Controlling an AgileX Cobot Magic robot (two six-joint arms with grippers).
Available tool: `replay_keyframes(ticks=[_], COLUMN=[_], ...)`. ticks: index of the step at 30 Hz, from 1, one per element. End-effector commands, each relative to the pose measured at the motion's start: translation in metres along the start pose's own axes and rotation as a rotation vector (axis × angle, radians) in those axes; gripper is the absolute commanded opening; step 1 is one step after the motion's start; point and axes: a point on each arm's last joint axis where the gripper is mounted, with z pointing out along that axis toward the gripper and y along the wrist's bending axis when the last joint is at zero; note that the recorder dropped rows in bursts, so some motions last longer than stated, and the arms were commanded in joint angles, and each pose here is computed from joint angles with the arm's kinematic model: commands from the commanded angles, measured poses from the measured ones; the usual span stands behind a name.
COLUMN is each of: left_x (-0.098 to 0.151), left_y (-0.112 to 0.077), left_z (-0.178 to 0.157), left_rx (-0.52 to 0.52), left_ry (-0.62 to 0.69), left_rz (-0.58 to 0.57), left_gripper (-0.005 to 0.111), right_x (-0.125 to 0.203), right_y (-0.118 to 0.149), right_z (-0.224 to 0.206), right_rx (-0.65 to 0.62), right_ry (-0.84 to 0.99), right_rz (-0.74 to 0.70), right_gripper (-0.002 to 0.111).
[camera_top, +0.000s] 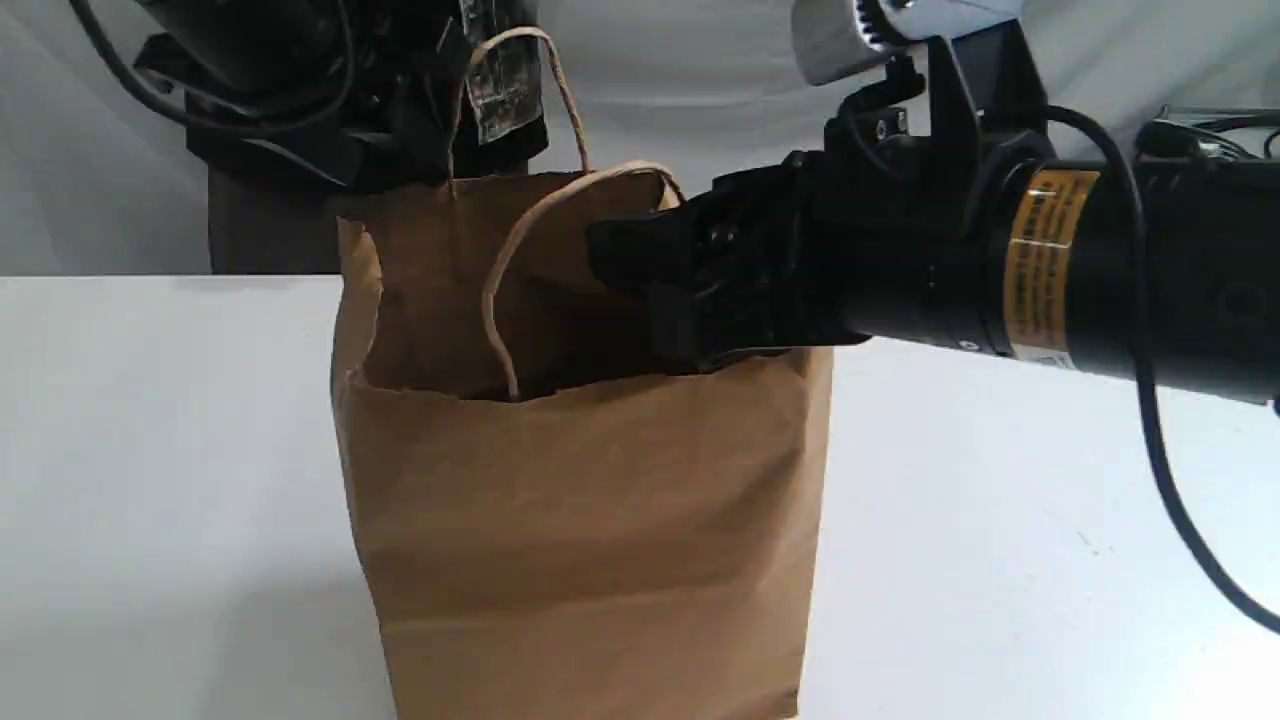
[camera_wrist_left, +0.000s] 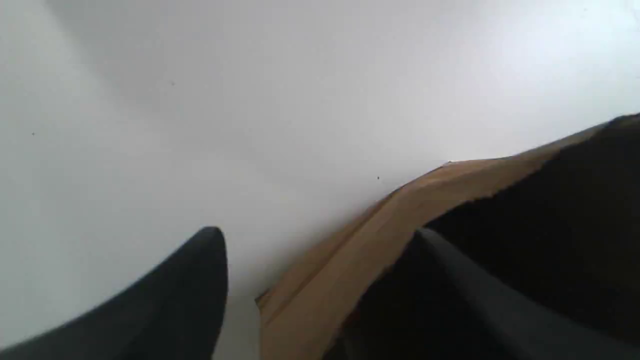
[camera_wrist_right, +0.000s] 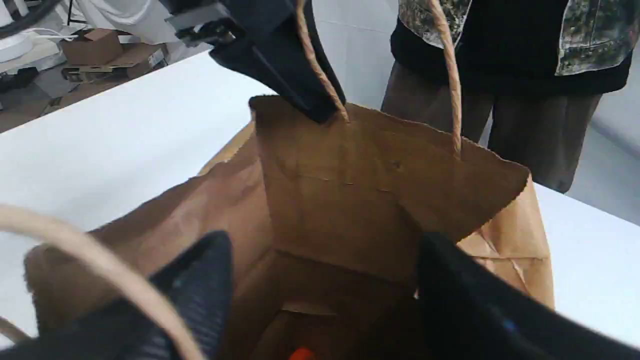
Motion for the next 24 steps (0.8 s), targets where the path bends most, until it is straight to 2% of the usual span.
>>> replay_keyframes(ticks=[1,16,20,24], left_x=[0.002,0.013,0.016,0.018], left_y=[-0.008,-0.014,-0.016,-0.017], left_z=[-0.021,-0.084,-0.095,-0.101], left_rx=[0.013,-0.059,-0.065,-0.065], left_ry=[-0.050,-0.184,-0.208,-0.221], left_rz=[0.004,0.053,0.059,0.061], left_gripper=[0.056,0.056,0.056,0.056], right_x=[0.002,-0.024,-0.017,0.010], right_y=[-0.002,0.007,0.009,0.009], right_z=[0.001,-0.038,-0.046,-0.047], right_rx=[0.021,0.034,0.033,0.015], right_ry=[0.009,-0.110,-0.102,-0.034], right_rz=[0.013,-0.047,-0.036,-0.020], right_gripper=[0.072,0.072,0.072,0.072])
